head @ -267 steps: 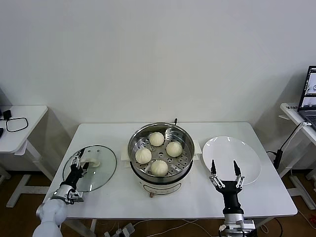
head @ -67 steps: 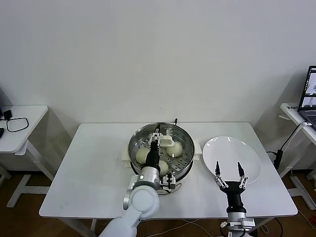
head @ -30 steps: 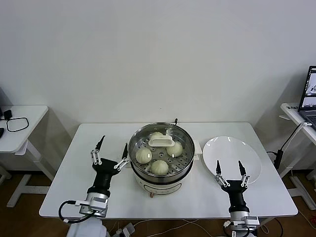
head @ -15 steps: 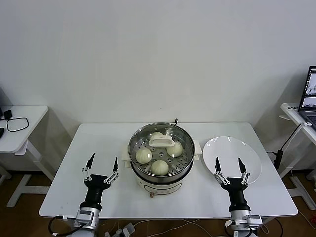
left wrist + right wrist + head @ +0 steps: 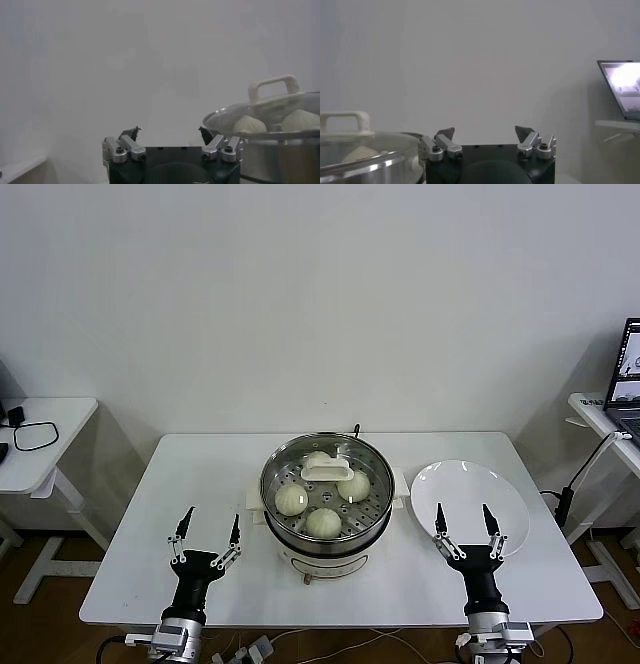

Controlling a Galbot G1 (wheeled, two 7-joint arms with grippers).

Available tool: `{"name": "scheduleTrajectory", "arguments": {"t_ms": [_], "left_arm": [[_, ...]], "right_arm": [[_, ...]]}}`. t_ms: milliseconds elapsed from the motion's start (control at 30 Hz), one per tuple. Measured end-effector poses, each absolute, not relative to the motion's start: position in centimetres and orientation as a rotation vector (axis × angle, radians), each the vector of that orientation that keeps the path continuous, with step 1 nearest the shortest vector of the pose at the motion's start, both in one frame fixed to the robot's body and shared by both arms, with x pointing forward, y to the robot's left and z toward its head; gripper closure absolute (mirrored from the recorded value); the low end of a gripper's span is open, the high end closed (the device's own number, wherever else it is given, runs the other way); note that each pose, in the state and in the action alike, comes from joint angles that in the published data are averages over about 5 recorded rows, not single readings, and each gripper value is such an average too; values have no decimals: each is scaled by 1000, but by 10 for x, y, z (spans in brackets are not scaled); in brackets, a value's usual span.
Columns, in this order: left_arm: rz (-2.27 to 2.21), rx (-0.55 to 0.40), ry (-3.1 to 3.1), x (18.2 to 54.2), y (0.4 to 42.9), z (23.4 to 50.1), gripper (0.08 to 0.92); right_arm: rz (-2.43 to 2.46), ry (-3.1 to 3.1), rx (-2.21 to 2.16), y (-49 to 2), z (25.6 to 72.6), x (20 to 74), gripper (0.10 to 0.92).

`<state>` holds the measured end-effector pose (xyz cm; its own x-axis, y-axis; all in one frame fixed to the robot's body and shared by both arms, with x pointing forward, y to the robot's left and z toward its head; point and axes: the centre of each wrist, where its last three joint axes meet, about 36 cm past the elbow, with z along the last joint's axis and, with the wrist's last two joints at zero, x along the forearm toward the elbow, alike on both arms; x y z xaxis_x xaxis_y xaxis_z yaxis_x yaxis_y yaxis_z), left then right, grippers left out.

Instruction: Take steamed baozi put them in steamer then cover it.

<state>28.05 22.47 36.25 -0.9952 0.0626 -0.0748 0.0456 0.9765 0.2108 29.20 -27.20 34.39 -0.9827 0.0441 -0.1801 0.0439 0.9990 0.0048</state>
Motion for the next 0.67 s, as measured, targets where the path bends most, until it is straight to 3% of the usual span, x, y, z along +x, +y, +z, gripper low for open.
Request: {"name": "scheduleTrajectory", "arguments": {"t_ms": [667], "left_arm": [[316, 88, 3044, 278, 226, 362, 177]], "right_arm": [[-24, 2982, 56, -269, 345, 291, 200]]}}
